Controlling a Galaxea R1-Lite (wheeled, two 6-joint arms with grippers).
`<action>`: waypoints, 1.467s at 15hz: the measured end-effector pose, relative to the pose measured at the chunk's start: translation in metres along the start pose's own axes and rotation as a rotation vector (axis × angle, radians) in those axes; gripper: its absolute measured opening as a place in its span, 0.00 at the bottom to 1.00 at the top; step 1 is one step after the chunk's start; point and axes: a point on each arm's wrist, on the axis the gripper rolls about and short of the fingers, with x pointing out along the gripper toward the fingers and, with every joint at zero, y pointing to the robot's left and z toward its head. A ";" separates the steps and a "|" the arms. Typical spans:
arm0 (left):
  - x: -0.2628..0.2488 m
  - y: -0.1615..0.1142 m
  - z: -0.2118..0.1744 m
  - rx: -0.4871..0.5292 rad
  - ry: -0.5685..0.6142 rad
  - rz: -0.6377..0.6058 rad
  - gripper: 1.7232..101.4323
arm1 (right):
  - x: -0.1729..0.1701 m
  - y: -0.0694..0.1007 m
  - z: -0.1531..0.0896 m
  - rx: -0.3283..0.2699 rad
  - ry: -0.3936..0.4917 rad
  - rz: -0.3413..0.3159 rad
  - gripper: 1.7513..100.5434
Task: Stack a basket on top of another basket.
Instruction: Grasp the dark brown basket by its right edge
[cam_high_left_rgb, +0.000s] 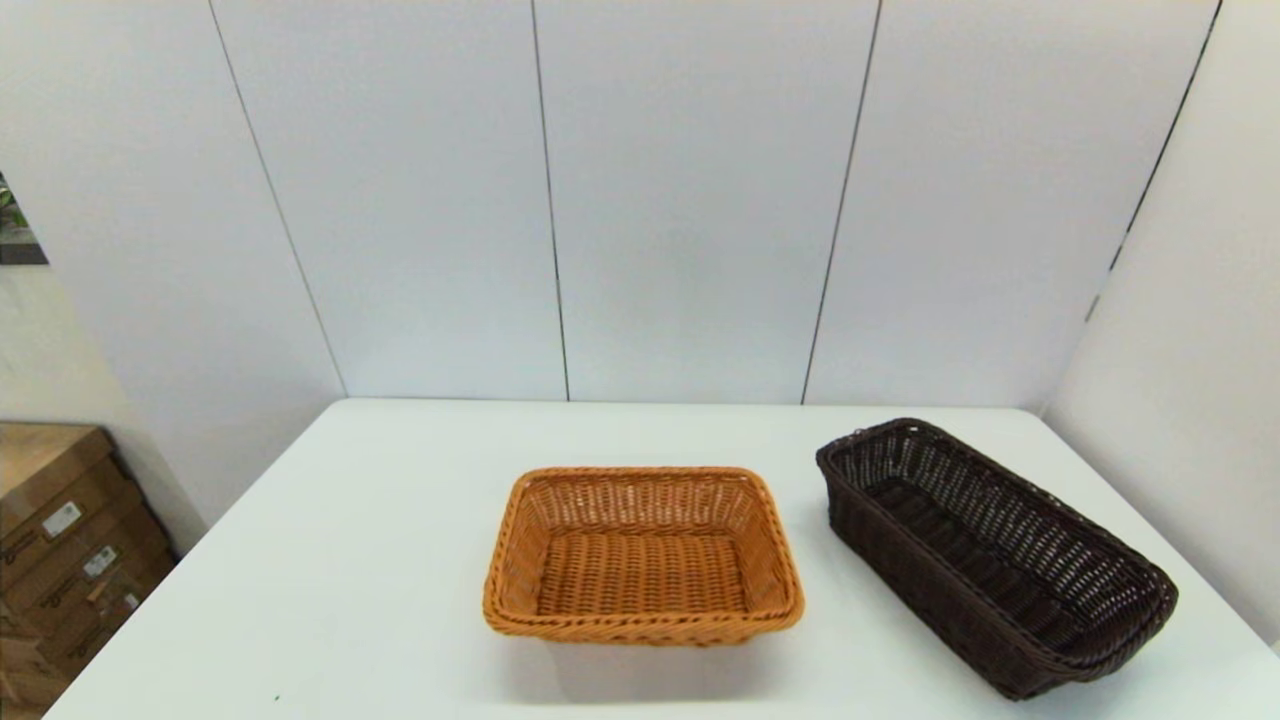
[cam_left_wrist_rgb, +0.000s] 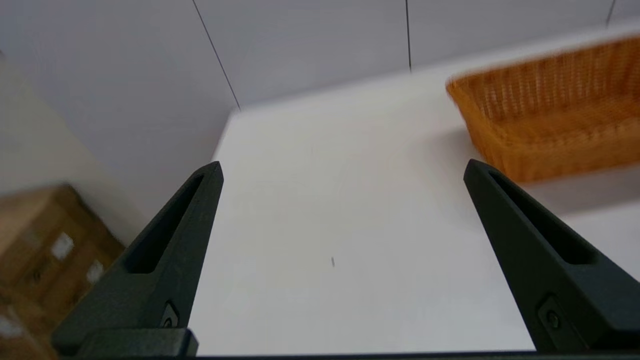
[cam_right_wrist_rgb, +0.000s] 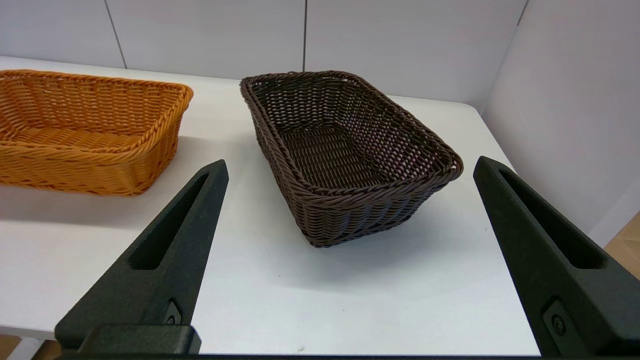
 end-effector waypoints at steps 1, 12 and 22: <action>-0.001 0.000 -0.001 0.003 -0.042 0.006 0.96 | 0.000 0.000 0.000 0.000 0.000 -0.001 0.97; -0.007 -0.004 -0.021 -0.131 0.018 0.037 0.96 | 0.000 0.000 0.000 0.001 0.000 -0.001 0.97; -0.007 -0.004 -0.021 -0.131 0.016 0.037 0.96 | 0.000 0.000 0.000 0.000 0.001 -0.001 0.97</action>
